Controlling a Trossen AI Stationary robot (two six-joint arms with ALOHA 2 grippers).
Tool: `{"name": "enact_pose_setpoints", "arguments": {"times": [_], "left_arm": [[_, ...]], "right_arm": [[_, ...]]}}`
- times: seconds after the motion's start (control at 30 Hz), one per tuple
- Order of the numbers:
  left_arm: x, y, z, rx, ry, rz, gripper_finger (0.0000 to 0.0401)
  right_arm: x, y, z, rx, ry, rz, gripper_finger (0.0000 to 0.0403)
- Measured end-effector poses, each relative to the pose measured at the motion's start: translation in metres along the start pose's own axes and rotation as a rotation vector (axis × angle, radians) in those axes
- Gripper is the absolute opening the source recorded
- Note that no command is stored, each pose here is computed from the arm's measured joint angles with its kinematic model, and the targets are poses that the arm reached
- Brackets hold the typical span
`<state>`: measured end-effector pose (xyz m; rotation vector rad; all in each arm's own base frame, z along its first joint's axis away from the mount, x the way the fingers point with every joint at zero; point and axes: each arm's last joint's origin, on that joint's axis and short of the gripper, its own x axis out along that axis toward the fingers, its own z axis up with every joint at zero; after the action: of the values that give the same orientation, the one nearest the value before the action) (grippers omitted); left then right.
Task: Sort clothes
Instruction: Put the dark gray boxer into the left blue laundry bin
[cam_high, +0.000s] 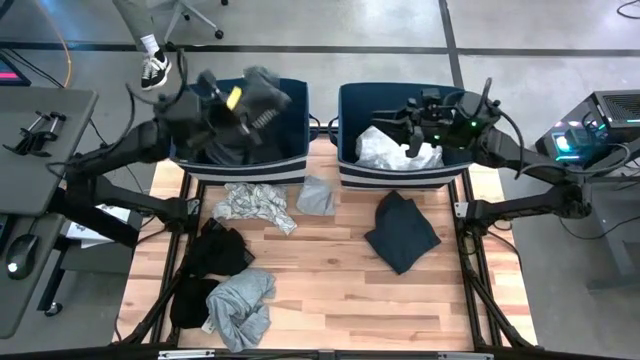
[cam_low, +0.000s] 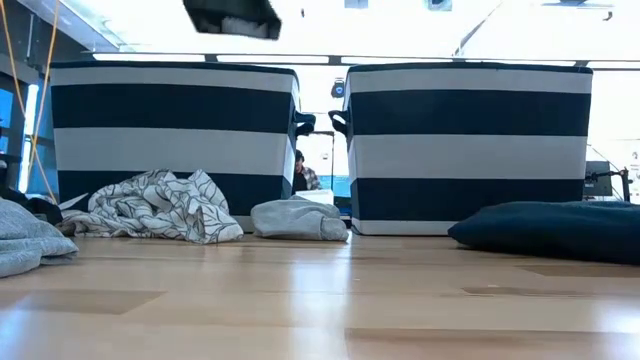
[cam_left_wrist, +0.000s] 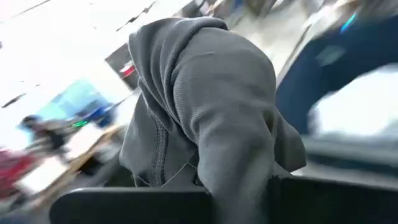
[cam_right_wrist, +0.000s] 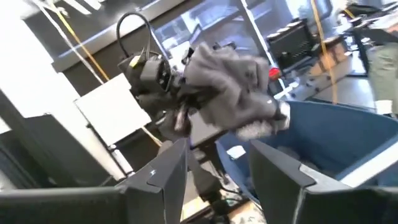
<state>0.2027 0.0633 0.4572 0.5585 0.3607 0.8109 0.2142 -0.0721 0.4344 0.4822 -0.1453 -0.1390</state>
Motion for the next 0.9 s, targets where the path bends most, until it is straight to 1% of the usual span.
{"name": "enact_pose_setpoints", "arguments": {"times": [0.07, 0.13, 0.2, 0.27, 0.33, 0.47, 0.57, 0.67, 0.73, 0.8, 0.9], "left_arm": [[0.009, 0.01, -0.013, 0.042, 0.084, 0.03, 0.0001], [0.022, 0.012, -0.032, 0.043, 0.178, 0.013, 0.0001], [0.036, 0.009, -0.059, 0.019, 0.292, -0.027, 0.0001], [0.052, -0.001, -0.092, -0.015, 0.428, -0.059, 0.0001], [0.065, -0.016, -0.128, -0.047, 0.555, -0.088, 0.0001], [0.079, -0.05, -0.196, -0.085, 0.762, -0.176, 0.0001], [0.084, -0.071, -0.231, -0.126, 0.868, -0.241, 0.0001], [0.091, -0.079, -0.251, -0.195, 0.947, -0.254, 0.0006], [0.096, -0.079, -0.258, -0.235, 0.964, -0.271, 0.002], [0.101, -0.076, -0.264, -0.289, 0.953, -0.286, 0.0045], [0.107, -0.065, -0.265, -0.358, 0.936, -0.282, 0.0098]], "right_arm": [[-0.002, 0.0, -0.001, -0.002, 0.009, -0.02, 0.0155], [-0.002, -0.002, -0.003, 0.003, 0.032, -0.034, 0.0155], [-0.002, -0.003, -0.005, 0.007, 0.052, -0.048, 0.0155], [-0.001, -0.004, -0.008, 0.014, 0.077, -0.058, 0.0155], [0.0, -0.005, -0.011, 0.027, 0.101, -0.07, 0.0155], [-0.001, -0.004, -0.014, 0.031, 0.128, -0.073, 0.0155], [0.0, -0.002, -0.016, 0.033, 0.141, -0.067, 0.0155], [0.002, -0.003, -0.021, 0.037, 0.168, -0.091, 0.0155], [0.005, -0.003, -0.027, 0.039, 0.191, -0.123, 0.0155], [0.007, -0.004, -0.032, 0.045, 0.218, -0.144, 0.0156], [0.013, -0.004, -0.038, 0.049, 0.247, -0.15, 0.0156]]}}
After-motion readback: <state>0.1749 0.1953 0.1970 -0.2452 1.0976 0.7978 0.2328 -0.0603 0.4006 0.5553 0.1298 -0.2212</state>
